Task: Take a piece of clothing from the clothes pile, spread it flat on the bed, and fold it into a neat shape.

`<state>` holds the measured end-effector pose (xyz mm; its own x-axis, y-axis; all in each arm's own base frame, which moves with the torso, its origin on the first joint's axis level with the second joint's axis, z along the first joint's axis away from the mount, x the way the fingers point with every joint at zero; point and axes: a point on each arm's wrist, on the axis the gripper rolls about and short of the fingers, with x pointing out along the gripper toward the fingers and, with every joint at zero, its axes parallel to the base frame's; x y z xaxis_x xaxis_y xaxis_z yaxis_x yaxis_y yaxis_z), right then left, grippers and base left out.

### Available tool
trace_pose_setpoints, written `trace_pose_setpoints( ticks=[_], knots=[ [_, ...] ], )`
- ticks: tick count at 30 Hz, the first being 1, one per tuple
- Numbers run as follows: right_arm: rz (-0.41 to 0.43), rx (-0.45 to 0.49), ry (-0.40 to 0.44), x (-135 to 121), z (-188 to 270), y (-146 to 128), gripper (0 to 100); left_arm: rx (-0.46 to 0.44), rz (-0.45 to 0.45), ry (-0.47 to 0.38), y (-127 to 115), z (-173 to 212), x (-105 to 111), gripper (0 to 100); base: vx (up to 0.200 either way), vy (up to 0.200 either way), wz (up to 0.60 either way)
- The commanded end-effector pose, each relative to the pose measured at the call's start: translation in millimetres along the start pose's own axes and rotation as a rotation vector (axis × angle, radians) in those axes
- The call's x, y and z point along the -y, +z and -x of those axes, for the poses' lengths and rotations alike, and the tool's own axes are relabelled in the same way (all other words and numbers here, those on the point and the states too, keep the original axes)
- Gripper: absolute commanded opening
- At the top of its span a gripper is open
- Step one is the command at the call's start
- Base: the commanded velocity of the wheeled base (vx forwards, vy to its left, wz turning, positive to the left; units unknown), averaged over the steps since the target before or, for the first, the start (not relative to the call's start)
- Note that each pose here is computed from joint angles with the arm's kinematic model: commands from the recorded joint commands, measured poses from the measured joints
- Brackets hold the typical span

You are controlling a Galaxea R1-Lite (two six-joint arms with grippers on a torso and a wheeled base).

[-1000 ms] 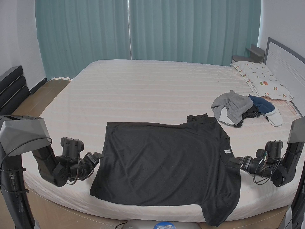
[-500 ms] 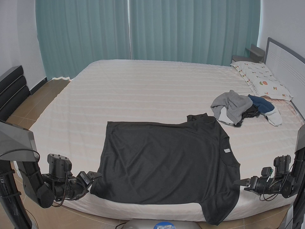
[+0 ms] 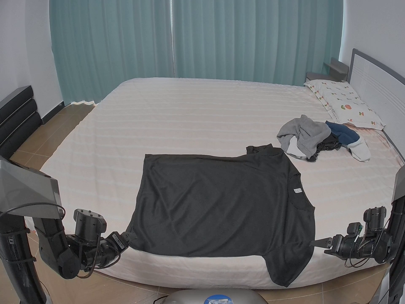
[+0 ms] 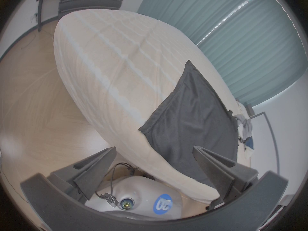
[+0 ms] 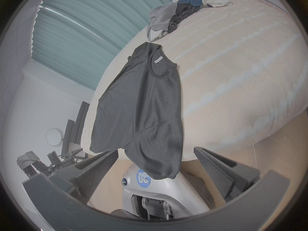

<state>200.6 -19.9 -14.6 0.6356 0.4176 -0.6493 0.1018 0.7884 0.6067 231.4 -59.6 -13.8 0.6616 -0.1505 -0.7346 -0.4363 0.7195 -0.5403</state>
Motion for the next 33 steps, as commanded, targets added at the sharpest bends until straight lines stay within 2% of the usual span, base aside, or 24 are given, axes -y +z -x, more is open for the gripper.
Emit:
trace_pose_setpoints(
  ticks=[1, 9, 16, 17, 24, 27, 33],
  knots=[
    [-0.009, -0.02, -0.005, 0.1, 1.3, -4.9, 100, -0.013, -0.071, 0.069, -14.6, -20.5, -2.9, 100, 0.0, 0.0, 0.0],
    [-0.012, -0.018, -0.004, -0.1, 1.5, -4.6, 100, 0.076, -0.08, 0.022, -12.7, -39.8, 2.1, 100, 0.0, 0.0, 0.0],
    [-0.005, -0.016, -0.003, 0.3, 0.2, -4.5, 100, 0.1, -0.103, 0.018, -9.6, -48.5, 1.3, 100, 0.0, 0.0, 0.0],
    [-0.006, -0.02, -0.004, 1.1, -0.7, -5.0, 100, 0.1, -0.103, 0.018, -9.6, -48.5, 1.3, 0, 0.0, 0.0, 0.0],
    [-0.004, -0.009, -0.012, 6.1, -7.5, -5.1, 100, 0.102, -0.094, 0.04, -7.8, -46.0, -4.3, 0, 0.0, 0.0, 0.0],
    [-0.004, -0.009, -0.012, 6.6, -8.2, -5.3, 100, 0.114, -0.086, 0.089, -6.0, -40.7, -13.9, 0, 0.0, 0.0, 0.0],
    [-0.002, -0.013, -0.012, 6.5, -8.9, -5.9, 100, 0.119, -0.114, 0.12, -2.7, -29.4, -21.4, 0, 0.0, 0.0, 0.0]
  ],
)
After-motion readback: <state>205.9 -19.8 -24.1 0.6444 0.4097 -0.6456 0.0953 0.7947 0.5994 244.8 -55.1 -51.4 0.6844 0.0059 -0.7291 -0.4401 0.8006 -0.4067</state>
